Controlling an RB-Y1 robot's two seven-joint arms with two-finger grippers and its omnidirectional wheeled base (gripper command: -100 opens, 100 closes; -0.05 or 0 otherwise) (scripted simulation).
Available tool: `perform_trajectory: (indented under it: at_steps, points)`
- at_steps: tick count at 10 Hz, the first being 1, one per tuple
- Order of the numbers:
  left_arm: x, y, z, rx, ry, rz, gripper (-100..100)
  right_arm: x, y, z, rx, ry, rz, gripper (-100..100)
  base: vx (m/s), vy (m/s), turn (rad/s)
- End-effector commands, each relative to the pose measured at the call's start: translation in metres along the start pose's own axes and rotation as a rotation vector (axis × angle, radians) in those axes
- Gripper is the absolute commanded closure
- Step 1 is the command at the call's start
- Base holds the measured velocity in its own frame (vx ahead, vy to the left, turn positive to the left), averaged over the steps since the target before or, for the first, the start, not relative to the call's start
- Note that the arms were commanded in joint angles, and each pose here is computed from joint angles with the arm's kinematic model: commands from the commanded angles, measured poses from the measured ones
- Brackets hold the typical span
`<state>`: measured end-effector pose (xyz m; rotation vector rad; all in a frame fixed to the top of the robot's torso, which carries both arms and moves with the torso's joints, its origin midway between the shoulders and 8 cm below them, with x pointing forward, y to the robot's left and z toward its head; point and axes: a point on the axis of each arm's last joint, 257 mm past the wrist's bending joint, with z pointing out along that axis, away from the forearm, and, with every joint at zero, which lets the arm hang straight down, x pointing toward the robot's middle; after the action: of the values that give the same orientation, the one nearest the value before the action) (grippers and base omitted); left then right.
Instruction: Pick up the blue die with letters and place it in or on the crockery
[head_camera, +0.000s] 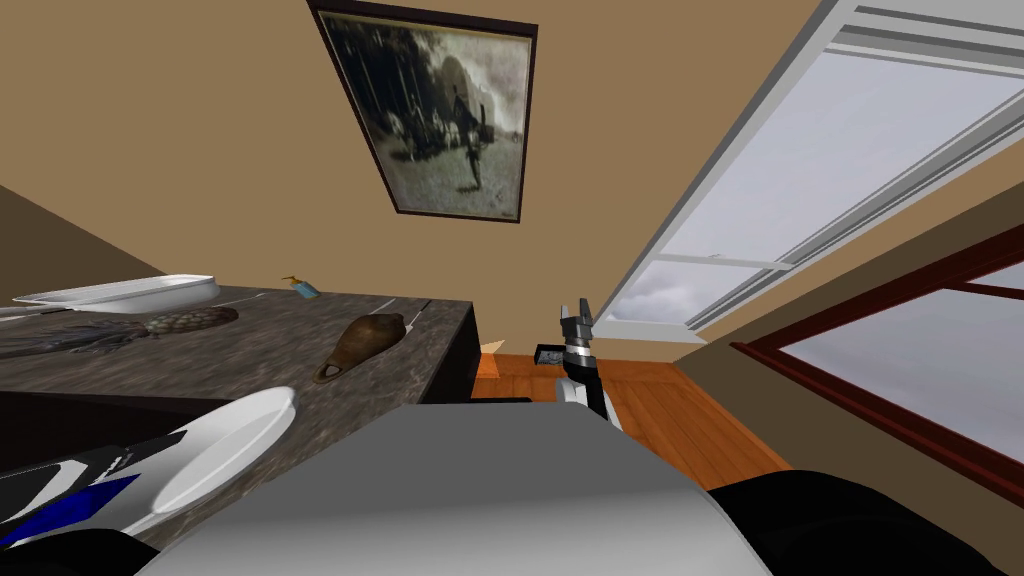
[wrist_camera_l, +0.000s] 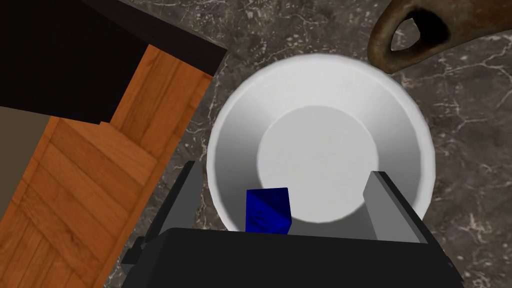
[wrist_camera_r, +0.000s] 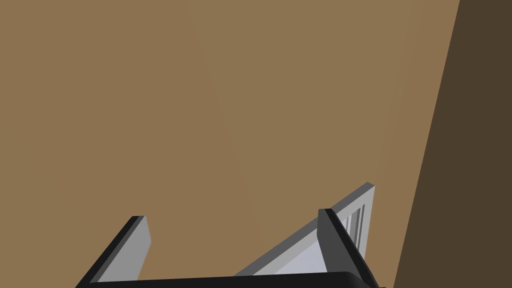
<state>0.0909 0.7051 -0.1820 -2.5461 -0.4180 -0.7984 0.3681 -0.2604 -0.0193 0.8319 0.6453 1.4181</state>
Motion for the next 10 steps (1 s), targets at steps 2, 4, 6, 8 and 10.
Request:
perform_trajectory:
  at_steps: [2,4,6,8,10]
  points:
    - [0.017,0.003,-0.018,-0.007,0.002,0.009,-100,0.0,0.0,0.0,0.0,0.0,0.0,0,0.002,-0.002,0.007]
    - [0.018,0.005,-0.018,-0.007,0.003,0.011,-100,0.0,0.0,0.0,0.0,0.0,0.0,0,0.004,-0.004,0.013]
    - [0.018,0.005,-0.019,-0.008,0.003,0.01,0,0.0,0.0,0.0,0.0,0.0,0.0,0,0.0,0.0,0.0]
    - [0.018,0.005,-0.019,-0.008,0.003,0.01,0,0.0,0.0,0.0,0.0,0.0,0.0,0,0.0,0.0,0.0]
    - [0.018,0.005,-0.019,-0.008,0.003,0.01,0,0.0,0.0,0.0,0.0,0.0,0.0,0,0.0,0.0,0.0]
